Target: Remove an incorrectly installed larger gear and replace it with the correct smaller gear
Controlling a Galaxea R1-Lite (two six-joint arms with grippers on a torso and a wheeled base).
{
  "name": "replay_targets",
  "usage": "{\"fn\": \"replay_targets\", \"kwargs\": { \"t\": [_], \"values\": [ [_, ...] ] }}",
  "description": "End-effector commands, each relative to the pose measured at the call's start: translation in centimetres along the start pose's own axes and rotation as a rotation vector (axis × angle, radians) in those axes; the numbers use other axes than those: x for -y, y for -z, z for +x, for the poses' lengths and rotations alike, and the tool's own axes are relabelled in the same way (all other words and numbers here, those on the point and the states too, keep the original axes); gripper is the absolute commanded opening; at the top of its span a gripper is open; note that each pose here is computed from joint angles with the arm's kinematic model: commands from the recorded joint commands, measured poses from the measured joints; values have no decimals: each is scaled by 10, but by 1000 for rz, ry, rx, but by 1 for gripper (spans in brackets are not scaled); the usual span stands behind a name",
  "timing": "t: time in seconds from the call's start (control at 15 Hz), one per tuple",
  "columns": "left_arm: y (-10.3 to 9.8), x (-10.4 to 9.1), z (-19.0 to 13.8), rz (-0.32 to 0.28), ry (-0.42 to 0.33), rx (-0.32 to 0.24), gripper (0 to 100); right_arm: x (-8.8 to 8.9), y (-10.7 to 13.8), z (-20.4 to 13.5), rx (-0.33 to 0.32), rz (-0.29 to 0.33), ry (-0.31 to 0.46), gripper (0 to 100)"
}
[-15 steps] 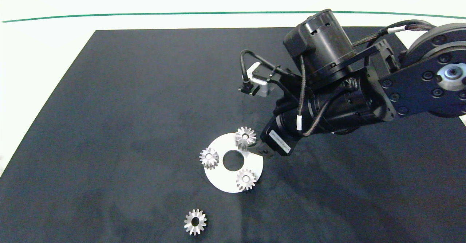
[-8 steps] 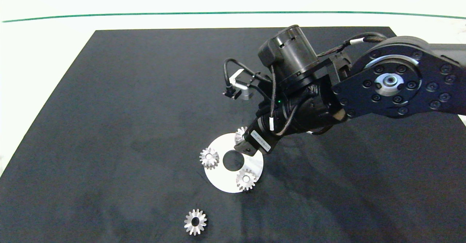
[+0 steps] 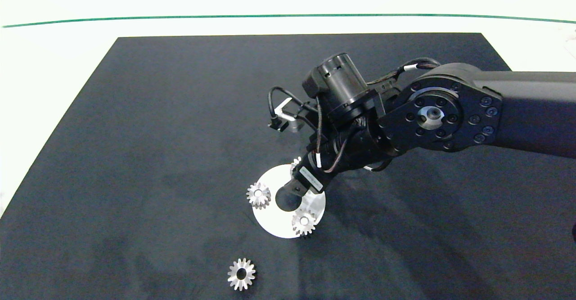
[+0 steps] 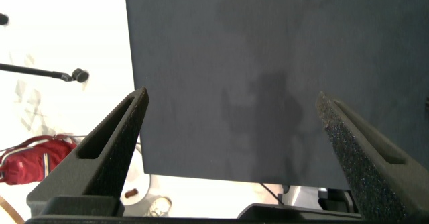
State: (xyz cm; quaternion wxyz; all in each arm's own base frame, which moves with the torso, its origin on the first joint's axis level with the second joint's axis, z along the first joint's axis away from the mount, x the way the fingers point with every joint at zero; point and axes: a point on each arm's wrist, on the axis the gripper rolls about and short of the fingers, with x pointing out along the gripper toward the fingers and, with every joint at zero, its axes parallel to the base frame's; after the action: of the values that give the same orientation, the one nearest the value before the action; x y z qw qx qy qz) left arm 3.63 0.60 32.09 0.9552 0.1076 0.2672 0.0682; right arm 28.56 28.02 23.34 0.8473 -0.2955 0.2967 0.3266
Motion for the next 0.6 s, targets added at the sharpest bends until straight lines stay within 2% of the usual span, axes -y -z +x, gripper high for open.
{"fn": "replay_targets", "kwargs": {
  "t": [0.07, 0.6],
  "values": [
    [1, 0, -1, 2, -1, -3, 100, 0, 0, 4, -8, 0, 1, 97],
    [4, 0, -7, 5, -6, 19, 100, -1, 1, 12, -18, -2, -2, 80]
  ]
}}
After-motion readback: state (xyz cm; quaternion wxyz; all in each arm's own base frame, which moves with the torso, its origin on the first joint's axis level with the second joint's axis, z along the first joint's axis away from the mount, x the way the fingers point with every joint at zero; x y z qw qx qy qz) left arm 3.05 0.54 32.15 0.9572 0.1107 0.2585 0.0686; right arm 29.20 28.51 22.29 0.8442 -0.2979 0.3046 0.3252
